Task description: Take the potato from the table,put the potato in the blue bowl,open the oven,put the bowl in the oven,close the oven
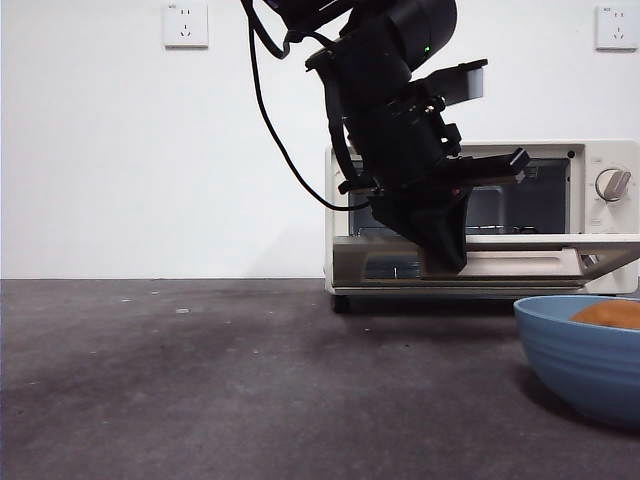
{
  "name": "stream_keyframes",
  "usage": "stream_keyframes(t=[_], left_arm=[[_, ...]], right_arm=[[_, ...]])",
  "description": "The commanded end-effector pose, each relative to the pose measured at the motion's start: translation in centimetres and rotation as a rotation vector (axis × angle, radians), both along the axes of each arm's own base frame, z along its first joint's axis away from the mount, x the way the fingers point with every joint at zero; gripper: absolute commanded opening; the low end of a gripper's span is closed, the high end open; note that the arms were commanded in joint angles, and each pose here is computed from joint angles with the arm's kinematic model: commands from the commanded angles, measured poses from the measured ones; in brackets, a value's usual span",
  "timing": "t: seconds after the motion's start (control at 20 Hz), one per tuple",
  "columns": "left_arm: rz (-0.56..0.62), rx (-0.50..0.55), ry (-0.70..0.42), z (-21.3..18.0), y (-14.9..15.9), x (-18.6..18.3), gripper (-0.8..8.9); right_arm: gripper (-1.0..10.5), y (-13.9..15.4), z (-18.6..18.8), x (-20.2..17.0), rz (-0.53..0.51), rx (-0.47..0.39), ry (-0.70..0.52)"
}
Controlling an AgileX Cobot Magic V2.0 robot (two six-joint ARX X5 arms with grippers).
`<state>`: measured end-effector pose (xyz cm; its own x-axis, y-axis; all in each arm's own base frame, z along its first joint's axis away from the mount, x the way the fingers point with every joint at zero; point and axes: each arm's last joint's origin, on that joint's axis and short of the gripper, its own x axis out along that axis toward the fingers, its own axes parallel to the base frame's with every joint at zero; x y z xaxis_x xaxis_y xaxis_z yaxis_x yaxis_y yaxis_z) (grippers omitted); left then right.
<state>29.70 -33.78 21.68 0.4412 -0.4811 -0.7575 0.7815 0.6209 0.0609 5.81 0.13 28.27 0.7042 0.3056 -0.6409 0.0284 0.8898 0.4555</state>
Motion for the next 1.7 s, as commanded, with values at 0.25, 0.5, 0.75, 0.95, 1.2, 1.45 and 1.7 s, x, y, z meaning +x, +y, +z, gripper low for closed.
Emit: stream_keyframes(t=[0.25, 0.5, 0.75, 0.95, 1.2, 1.45, 1.7], left_arm=[[0.019, 0.063, 0.015, -1.0, 0.6, 0.0, -0.06], [-0.035, 0.072, 0.068, -1.3, 0.7, -0.4, -0.06], [-0.091, 0.106, 0.113, 0.8, 1.0, -2.6, -0.06], [-0.116, 0.074, 0.083, 6.9, 3.3, -5.9, -0.06], [-0.12, 0.027, 0.062, 14.7, 9.0, -11.3, -0.06], [-0.105, 0.0, 0.073, 18.9, 14.8, -16.2, -0.06], [-0.088, 0.021, 0.106, 20.1, 18.3, -18.7, -0.06]], right_arm=[[0.0, 0.0, -0.1, 0.0, 0.006, -0.006, -0.006], [0.0, 0.0, -0.1, 0.0, 0.006, -0.006, -0.006], [0.0, 0.0, -0.1, 0.0, 0.006, -0.006, -0.006], [0.0, 0.0, -0.2, 0.2, 0.006, -0.002, 0.01], [0.1, -0.4, -1.0, 2.1, 0.022, 0.037, 0.168], [2.9, -0.9, -2.4, 5.2, 0.067, 0.035, 0.332], [2.9, -1.6, -4.0, 8.4, 0.05, 0.027, 0.437]])
